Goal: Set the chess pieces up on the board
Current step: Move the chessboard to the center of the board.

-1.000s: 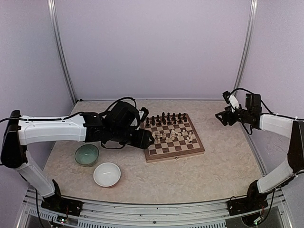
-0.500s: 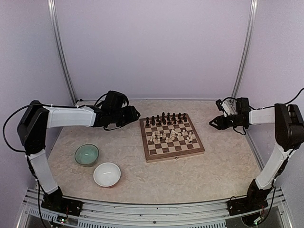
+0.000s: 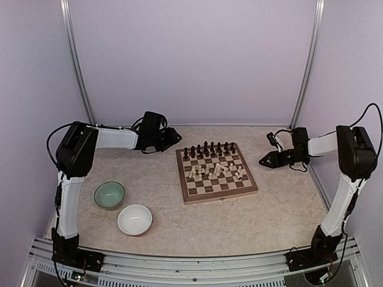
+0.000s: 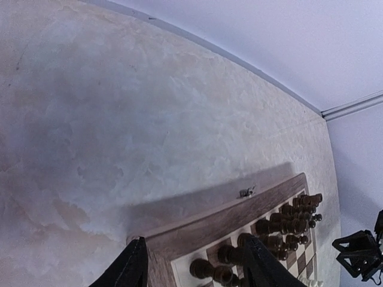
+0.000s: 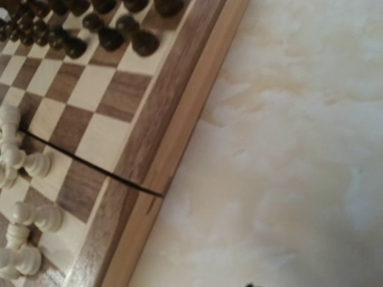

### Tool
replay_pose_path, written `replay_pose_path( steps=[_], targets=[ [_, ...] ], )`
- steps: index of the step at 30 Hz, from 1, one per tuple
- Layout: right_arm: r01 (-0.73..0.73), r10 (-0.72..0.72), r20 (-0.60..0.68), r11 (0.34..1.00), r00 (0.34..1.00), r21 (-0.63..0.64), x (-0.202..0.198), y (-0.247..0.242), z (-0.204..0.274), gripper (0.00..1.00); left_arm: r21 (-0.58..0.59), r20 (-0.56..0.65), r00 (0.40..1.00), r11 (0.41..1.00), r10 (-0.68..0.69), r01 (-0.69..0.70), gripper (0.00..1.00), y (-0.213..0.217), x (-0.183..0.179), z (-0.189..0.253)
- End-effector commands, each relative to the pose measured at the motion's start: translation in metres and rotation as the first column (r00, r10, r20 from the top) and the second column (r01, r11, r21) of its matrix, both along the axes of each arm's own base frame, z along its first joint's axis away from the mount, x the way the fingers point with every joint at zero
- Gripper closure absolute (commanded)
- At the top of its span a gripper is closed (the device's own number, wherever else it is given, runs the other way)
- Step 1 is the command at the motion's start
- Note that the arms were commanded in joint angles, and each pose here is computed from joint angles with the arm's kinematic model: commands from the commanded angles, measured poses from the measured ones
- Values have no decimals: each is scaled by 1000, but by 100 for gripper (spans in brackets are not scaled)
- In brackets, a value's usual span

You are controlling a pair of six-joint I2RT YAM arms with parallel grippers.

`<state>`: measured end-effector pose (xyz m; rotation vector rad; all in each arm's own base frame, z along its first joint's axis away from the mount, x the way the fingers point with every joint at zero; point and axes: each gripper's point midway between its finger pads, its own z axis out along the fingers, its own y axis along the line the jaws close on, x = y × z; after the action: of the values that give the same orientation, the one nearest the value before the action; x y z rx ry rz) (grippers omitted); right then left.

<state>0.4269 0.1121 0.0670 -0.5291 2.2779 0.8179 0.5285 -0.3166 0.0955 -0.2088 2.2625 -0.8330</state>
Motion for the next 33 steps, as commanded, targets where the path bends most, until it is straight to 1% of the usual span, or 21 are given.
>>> replay_pose_path(
  steps=[1, 2, 7, 14, 15, 17, 25, 33],
  targets=[
    [-42, 43, -36, 999, 998, 25, -3, 9, -4, 62, -26, 12, 999, 999, -36, 36, 46, -4, 25, 2],
    [-57, 58, -40, 998, 998, 24, -5, 14, -6, 62, -32, -2, 999, 999, -39, 39, 46, -4, 29, -6],
    [-103, 104, -61, 995, 993, 19, -11, 30, -12, 62, -123, -41, 995, 989, -93, 87, 46, -16, 40, -15],
    [-164, 165, -79, 986, 983, 16, -16, 45, -18, 61, -155, -64, 989, 980, -136, 125, 45, -27, 43, -26],
    [-169, 170, -79, 985, 982, 12, -16, 46, -18, 61, -154, -91, 985, 979, -147, 132, 45, -28, 39, -33],
    [-180, 180, -85, 984, 980, 9, -18, 49, -20, 60, -165, -107, 979, 974, -172, 153, 46, -31, 35, -38],
    [-232, 233, -130, 972, 964, 19, -26, 62, -33, 61, -183, -137, 959, 958, -249, 223, 50, -44, 21, -48],
    [-276, 280, -144, 960, 949, 45, -39, 73, -31, 67, -162, -133, 950, 952, -282, 260, 53, -50, 3, -42]
  ],
)
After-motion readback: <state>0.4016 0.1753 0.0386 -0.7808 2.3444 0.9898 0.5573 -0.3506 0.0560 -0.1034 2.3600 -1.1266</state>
